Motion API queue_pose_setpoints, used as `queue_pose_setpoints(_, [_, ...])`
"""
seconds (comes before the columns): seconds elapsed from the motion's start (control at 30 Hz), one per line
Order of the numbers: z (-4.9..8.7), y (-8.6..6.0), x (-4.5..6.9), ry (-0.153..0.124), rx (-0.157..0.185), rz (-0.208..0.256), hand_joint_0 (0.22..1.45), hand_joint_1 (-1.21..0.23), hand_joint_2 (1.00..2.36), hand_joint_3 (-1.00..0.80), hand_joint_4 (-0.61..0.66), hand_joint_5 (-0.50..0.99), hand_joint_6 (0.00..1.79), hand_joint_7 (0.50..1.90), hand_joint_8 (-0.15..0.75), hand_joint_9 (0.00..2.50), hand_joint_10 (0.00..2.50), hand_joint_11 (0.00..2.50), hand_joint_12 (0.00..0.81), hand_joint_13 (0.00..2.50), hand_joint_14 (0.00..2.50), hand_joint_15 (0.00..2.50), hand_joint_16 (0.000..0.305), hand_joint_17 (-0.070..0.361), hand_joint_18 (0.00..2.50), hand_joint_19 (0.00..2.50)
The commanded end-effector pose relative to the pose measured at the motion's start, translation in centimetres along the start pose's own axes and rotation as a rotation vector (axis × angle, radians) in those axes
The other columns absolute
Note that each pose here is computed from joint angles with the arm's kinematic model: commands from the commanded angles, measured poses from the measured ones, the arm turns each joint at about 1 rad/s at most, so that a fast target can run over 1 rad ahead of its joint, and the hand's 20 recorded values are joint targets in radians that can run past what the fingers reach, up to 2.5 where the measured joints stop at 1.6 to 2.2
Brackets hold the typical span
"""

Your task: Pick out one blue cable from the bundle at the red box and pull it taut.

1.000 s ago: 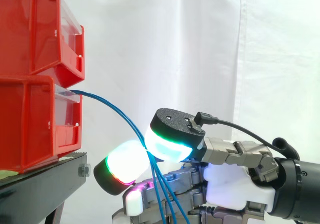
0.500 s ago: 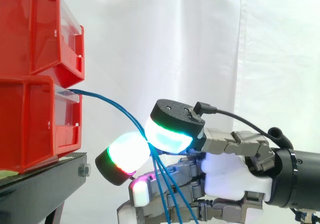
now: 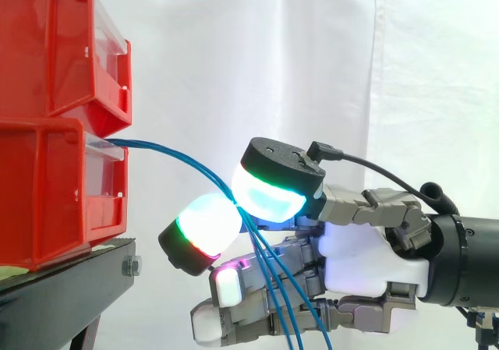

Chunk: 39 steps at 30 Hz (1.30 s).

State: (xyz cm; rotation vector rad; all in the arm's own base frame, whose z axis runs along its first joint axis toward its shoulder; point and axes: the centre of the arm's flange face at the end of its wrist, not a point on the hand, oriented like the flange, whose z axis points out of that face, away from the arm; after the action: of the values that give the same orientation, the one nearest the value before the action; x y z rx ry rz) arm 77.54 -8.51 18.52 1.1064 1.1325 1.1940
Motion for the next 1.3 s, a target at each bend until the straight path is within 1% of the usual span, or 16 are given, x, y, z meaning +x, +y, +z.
queue_pose_setpoints(0.0, [-0.05,-0.02,-0.09,-0.003,0.005,0.006,0.62,-0.71,1.01,-0.39,-0.09,-0.18,0.94,0.75,0.213,0.9,0.02,0.66,0.192,0.74,0.02,0.52,0.008,0.019,0.22,0.42])
queue_pose_setpoints(0.13, [-0.06,-0.03,-0.09,-0.003,0.007,0.007,0.61,-0.69,1.0,-0.45,-0.06,-0.18,0.94,0.74,0.216,0.92,0.02,0.67,0.188,0.74,0.02,0.52,0.008,0.019,0.22,0.42])
queue_pose_setpoints(0.2, [-0.05,-0.03,0.02,-0.001,0.007,0.007,0.6,-0.67,1.0,-0.47,-0.06,-0.18,0.93,0.74,0.215,0.93,0.02,0.67,0.188,0.74,0.02,0.52,0.009,0.019,0.22,0.43])
queue_pose_setpoints(0.33, [-0.06,-0.03,-0.09,-0.003,0.007,0.008,0.59,-0.63,1.0,-0.5,-0.05,-0.17,0.92,0.76,0.214,0.93,0.02,0.67,0.186,0.74,0.02,0.52,0.009,0.02,0.22,0.44])
queue_pose_setpoints(0.5, [-0.02,0.03,0.09,0.005,0.006,0.009,0.58,-0.6,1.0,-0.49,-0.06,-0.17,0.92,0.78,0.219,0.96,0.02,0.67,0.183,0.74,0.02,0.52,0.008,0.019,0.21,0.45])
queue_pose_setpoints(0.63, [-0.03,0.02,-0.02,0.005,0.006,0.015,0.58,-0.59,1.01,-0.41,-0.07,-0.16,0.92,0.8,0.218,0.97,0.02,0.68,0.176,0.72,0.02,0.52,0.008,0.017,0.19,0.46])
queue_pose_setpoints(0.67, [-0.02,0.03,0.1,0.007,0.006,0.016,0.58,-0.59,1.01,-0.4,-0.07,-0.15,0.92,0.8,0.219,0.97,0.02,0.68,0.175,0.72,0.02,0.51,0.008,0.017,0.18,0.46])
queue_pose_setpoints(0.83, [-0.03,0.02,-0.02,0.005,0.006,0.019,0.59,-0.67,1.02,-0.25,-0.08,-0.15,0.93,0.83,0.222,0.98,0.02,0.68,0.173,0.72,0.02,0.52,0.007,0.016,0.18,0.45])
queue_pose_setpoints(0.87, [-0.13,-0.1,0.1,0.007,0.014,0.019,0.6,-0.7,1.02,-0.22,-0.09,-0.15,0.93,0.84,0.225,0.98,0.02,0.68,0.171,0.72,0.02,0.52,0.007,0.015,0.18,0.44])
queue_pose_setpoints(0.93, [-0.09,-0.04,-0.02,0.005,0.013,0.019,0.6,-0.72,1.02,-0.2,-0.11,-0.15,0.94,0.86,0.224,0.98,0.02,0.68,0.166,0.72,0.02,0.51,0.006,0.014,0.19,0.44])
queue_pose_setpoints(0.97, [-0.1,-0.05,0.1,0.007,0.014,0.019,0.61,-0.73,1.02,-0.2,-0.13,-0.15,0.94,0.88,0.224,0.98,0.02,0.69,0.167,0.72,0.02,0.52,0.006,0.014,0.19,0.44])
queue_pose_setpoints(1.03, [-0.14,-0.08,-0.02,0.006,0.017,0.018,0.62,-0.75,1.02,-0.19,-0.15,-0.15,0.94,0.91,0.224,0.98,0.02,0.69,0.166,0.72,0.02,0.52,0.006,0.014,0.19,0.43])
queue_pose_setpoints(1.07, [-0.14,-0.08,-0.02,0.006,0.017,0.018,0.62,-0.76,1.02,-0.18,-0.17,-0.15,0.94,0.9,0.22,0.97,0.02,0.69,0.163,0.72,0.02,0.51,0.006,0.013,0.19,0.43])
queue_pose_setpoints(1.2, [-0.22,-0.18,-0.02,0.006,0.022,0.018,0.64,-0.78,1.02,-0.22,-0.19,-0.15,0.95,0.88,0.217,0.97,0.02,0.69,0.163,0.72,0.02,0.51,0.006,0.013,0.2,0.42])
queue_pose_setpoints(1.23, [-0.16,-0.11,0.1,0.007,0.02,0.018,0.65,-0.79,1.02,-0.24,-0.2,-0.15,0.95,0.9,0.215,0.97,0.02,0.68,0.163,0.72,0.02,0.51,0.006,0.013,0.21,0.41])
queue_pose_setpoints(1.27, [-0.22,-0.18,-0.02,0.006,0.022,0.018,0.67,-0.8,1.02,-0.28,-0.2,-0.15,0.95,0.91,0.21,0.97,0.02,0.69,0.16,0.73,0.02,0.52,0.006,0.013,0.22,0.42])
